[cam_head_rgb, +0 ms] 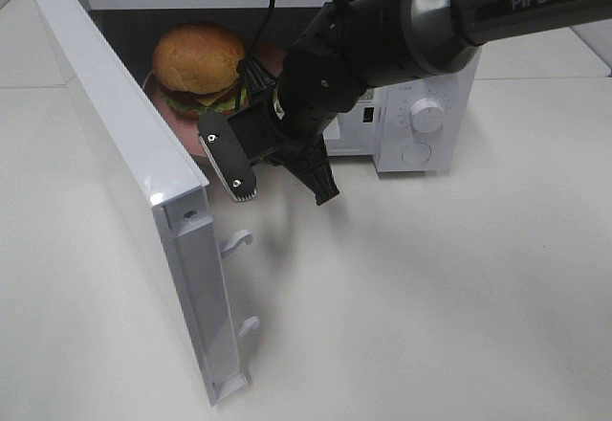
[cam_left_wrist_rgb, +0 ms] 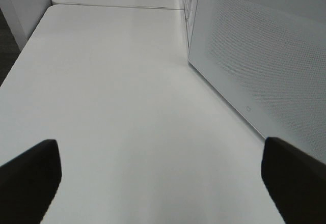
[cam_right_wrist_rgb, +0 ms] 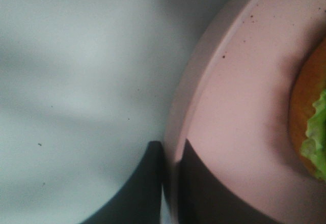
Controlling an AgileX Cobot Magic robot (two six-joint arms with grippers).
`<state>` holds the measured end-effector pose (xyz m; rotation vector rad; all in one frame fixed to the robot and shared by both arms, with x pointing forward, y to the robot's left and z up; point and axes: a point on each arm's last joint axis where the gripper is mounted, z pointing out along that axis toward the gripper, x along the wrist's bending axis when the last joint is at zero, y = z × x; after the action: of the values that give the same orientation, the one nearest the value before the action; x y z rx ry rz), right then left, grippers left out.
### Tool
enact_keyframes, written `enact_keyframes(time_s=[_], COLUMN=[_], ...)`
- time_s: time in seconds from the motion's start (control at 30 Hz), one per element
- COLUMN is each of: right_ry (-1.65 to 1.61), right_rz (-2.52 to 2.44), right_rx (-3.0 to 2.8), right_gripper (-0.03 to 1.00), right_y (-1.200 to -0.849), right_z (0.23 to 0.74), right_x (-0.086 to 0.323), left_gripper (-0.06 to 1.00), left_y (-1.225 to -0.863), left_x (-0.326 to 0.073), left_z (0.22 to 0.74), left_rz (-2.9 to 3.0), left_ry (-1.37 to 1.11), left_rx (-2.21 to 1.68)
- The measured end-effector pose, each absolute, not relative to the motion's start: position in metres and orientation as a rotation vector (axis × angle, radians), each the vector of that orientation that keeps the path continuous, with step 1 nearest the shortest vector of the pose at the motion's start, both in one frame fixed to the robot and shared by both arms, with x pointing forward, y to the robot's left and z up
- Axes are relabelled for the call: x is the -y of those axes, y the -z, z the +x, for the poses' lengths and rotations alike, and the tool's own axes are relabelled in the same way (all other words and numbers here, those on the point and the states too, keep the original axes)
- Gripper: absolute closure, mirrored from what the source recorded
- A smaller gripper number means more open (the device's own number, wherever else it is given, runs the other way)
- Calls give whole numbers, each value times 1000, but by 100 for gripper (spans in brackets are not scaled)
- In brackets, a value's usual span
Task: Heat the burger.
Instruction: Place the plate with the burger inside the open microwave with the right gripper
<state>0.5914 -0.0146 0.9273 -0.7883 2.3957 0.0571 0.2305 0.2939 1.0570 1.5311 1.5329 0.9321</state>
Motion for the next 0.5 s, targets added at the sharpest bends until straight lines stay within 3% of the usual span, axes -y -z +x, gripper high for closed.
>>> enact_keyframes(time_s=[0.5], right_ry=[-46], right_rz=[-705], right_rx=[-2449], right_gripper=[91], right_y=[-924], right_z=[615], right_x=[5], left_gripper=[-4], left_y=[-1057], left_x=[-294], left_z=[231], left_rz=[1531], left_ry=[-932], left_rx=[-1533])
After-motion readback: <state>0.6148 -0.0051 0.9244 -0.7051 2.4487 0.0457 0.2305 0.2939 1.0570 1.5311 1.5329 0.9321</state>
